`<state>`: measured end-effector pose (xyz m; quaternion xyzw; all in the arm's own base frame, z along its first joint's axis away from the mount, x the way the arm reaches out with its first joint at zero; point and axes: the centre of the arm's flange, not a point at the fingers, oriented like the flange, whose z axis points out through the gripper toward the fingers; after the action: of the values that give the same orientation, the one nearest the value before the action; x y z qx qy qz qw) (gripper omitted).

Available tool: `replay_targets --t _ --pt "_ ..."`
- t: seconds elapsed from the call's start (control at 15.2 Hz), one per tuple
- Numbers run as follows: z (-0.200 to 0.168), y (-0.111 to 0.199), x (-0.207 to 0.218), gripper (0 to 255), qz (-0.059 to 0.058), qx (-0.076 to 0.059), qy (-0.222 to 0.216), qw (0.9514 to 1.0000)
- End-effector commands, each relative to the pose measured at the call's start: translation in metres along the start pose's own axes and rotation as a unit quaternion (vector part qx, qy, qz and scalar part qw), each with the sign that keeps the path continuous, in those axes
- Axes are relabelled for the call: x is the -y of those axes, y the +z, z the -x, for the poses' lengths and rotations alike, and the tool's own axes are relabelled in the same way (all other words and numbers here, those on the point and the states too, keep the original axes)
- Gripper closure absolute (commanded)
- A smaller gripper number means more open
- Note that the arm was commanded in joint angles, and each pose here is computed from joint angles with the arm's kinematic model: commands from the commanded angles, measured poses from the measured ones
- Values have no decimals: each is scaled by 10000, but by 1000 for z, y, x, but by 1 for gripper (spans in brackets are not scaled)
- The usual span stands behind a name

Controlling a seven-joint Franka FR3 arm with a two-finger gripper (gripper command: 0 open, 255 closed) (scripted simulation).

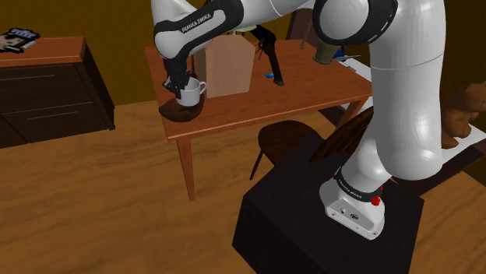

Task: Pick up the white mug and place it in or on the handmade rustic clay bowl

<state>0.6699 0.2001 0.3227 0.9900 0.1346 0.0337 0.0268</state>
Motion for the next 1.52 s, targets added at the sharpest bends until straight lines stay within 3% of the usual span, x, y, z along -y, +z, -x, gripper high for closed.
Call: replay_targets --t 0.0,0.4,0.46,0.79,1.06,1.45 --pt "0 2 0 255 0 -4 0 10000" --pt "0 2 0 255 0 -4 0 10000" --pt "0 2 0 0 0 -4 0 10000" --pt "0 2 0 0 0 -4 0 10000" --pt "0 -48 0 0 0 -4 0 10000" --pt "0 -48 0 0 0 -4 0 10000"
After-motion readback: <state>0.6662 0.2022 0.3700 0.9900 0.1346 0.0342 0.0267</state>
